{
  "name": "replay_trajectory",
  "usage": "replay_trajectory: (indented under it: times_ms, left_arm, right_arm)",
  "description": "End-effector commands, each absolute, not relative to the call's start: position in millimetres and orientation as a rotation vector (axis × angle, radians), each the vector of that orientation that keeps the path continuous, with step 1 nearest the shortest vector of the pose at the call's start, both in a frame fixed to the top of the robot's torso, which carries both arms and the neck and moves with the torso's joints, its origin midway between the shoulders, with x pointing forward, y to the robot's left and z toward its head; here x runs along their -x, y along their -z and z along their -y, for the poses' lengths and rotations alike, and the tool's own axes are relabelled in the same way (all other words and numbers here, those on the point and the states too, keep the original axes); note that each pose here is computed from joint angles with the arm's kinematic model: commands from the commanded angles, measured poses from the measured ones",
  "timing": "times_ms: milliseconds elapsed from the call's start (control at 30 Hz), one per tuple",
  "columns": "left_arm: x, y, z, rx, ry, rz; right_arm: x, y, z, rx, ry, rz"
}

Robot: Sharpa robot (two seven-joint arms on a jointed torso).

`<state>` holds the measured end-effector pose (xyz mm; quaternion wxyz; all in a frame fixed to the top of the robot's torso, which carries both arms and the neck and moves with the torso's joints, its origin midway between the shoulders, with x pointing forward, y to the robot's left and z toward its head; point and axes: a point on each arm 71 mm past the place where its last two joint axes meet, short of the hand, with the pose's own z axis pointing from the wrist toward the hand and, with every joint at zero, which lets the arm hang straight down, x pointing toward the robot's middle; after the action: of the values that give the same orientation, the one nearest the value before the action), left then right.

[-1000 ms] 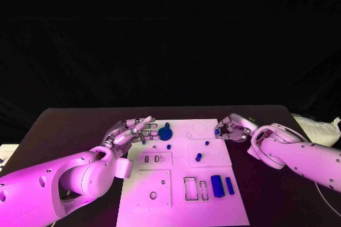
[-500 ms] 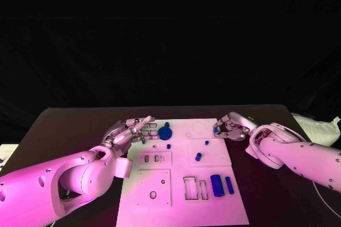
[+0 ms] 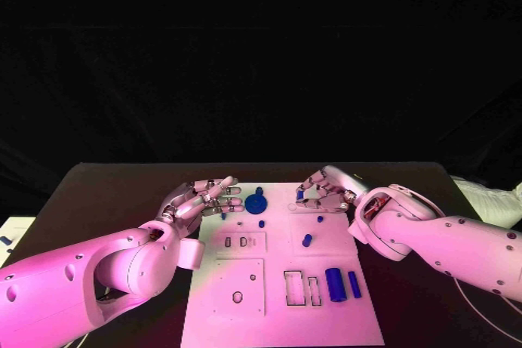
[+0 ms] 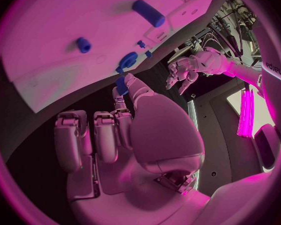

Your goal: Assemble the parts on the task board

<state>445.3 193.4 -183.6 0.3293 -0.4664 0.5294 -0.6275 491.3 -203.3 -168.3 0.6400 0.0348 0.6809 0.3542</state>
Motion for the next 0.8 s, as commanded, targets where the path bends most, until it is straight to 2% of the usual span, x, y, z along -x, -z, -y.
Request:
replay_trajectory:
  times_ms: [33,367,800]
  left_arm:
    - [-446.2,183.2,-193.1,1.214,1.659,-1.381]
    - [-450.9,185.0,-199.1,1.216,1.638,-1.362]
    - [-452.9,185.8,-203.5,1.219,1.627,-1.354]
  right_arm:
    - [-487.5,169.9,186.3,-0.009,-0.756,-1.583]
    - [-469.4,184.9,125.7,0.157,-0.784,-1.612]
    - [-454.1,204.1,90.8,0.238,-0.769,-1.664]
